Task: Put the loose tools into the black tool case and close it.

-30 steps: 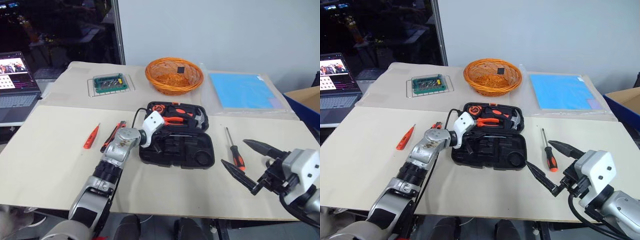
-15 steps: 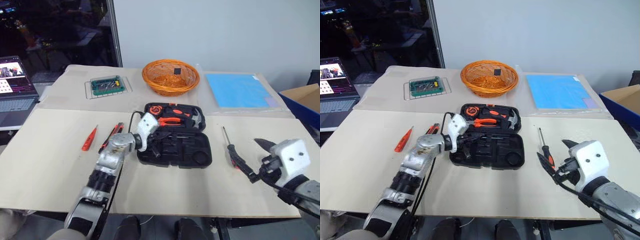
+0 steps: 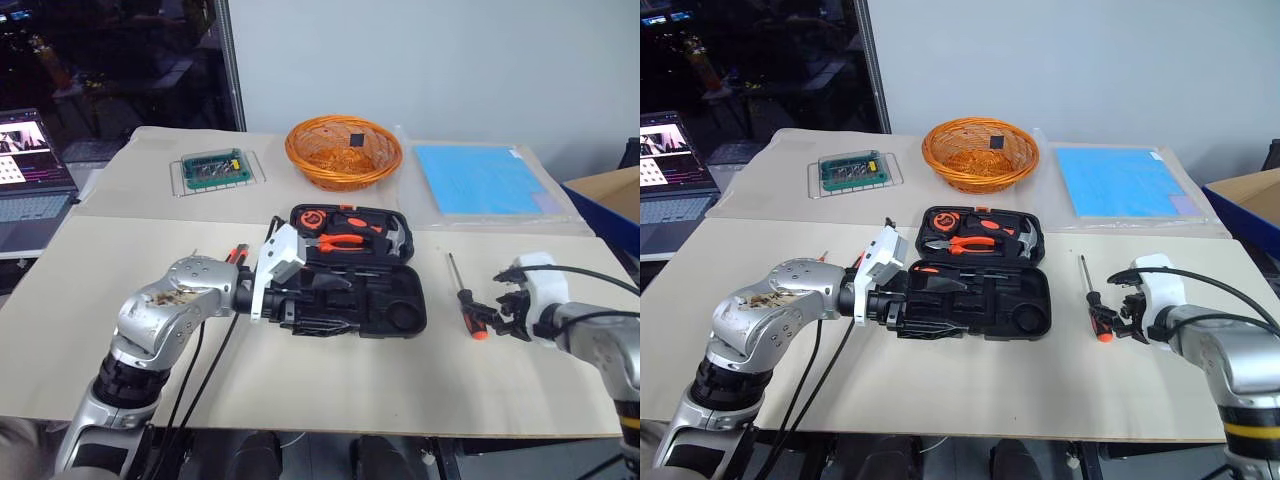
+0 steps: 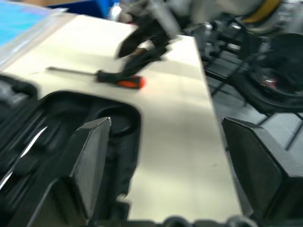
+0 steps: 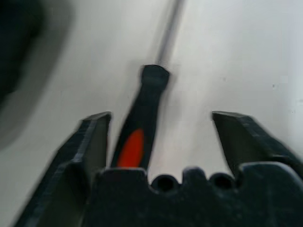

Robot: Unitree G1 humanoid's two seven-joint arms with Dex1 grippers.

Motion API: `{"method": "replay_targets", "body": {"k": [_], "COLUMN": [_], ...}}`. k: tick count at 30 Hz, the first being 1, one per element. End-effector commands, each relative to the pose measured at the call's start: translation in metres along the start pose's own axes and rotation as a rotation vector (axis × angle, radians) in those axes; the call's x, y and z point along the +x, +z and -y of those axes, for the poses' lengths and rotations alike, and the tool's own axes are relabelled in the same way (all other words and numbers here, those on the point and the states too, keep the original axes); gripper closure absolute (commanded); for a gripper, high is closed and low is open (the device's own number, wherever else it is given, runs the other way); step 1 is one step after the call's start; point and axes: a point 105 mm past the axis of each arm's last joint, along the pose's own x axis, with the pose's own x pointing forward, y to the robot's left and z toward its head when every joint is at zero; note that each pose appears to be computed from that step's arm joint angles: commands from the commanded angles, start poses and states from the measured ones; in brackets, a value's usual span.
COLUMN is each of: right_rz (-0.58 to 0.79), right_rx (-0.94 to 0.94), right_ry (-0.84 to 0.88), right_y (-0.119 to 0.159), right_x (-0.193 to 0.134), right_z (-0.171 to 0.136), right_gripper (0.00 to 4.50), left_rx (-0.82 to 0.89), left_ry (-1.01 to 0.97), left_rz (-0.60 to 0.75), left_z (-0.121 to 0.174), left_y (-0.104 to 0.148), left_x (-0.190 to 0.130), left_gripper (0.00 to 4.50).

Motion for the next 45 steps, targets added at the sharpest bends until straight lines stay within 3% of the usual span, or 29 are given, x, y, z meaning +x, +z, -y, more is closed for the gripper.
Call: {"method": "replay_targets", "body": {"k": [1,6,7,8,10,14,20,27,35,44,45], "right_rz": [-0.061,-0.028,0.011,0.038,0.180,0.294,0.298,0.199,0.151,0.081,0.078], "right_rx": [-0.053,-0.108,-0.134,-0.152,-0.288,-0.548,-0.886,-1.012,-1.054,-1.086,-1.074], "right_ry": [-0.040,-0.037,-0.030,-0.024,0.046,0.219,0.380,0.447,0.560,0.567,0.586], "right_y": [-0.007,0.000,0.009,0.016,0.056,0.095,0.120,0.113,0.089,0.069,0.068], "right_x": [0.004,-0.012,-0.020,-0.025,-0.046,-0.060,-0.020,0.015,0.019,0.046,0.046], "right_z": [0.011,0.014,0.012,0.011,-0.008,-0.054,-0.105,-0.113,-0.124,-0.110,-0.111], "right_gripper": [2.12,3.86,3.91,3.91,3.91,3.91,3.91,3.91,3.91,3.91,3.41], "left_rx": [0.041,0.046,0.055,0.061,0.113,0.020,-0.048,-0.055,-0.059,-0.045,-0.045], "left_ry": [0.004,0.059,0.088,0.108,0.175,0.199,0.241,0.290,0.314,0.322,0.322], "left_rz": [0.017,0.035,0.046,0.055,0.174,0.160,0.141,0.096,0.099,0.096,0.096], "left_z": [0.004,0.001,0.000,-0.002,-0.004,0.002,0.016,0.017,0.021,0.017,0.017], "left_y": [0.005,0.004,0.004,0.003,0.008,-0.011,-0.032,-0.047,-0.050,-0.050,-0.050], "left_x": [-0.001,-0.002,-0.004,-0.005,-0.015,-0.041,-0.080,-0.097,-0.095,-0.093,-0.093], "left_gripper": [0.61,0.61,0.61,0.61,0.61,0.61,0.61,0.61,0.61,0.61,0.61]}}
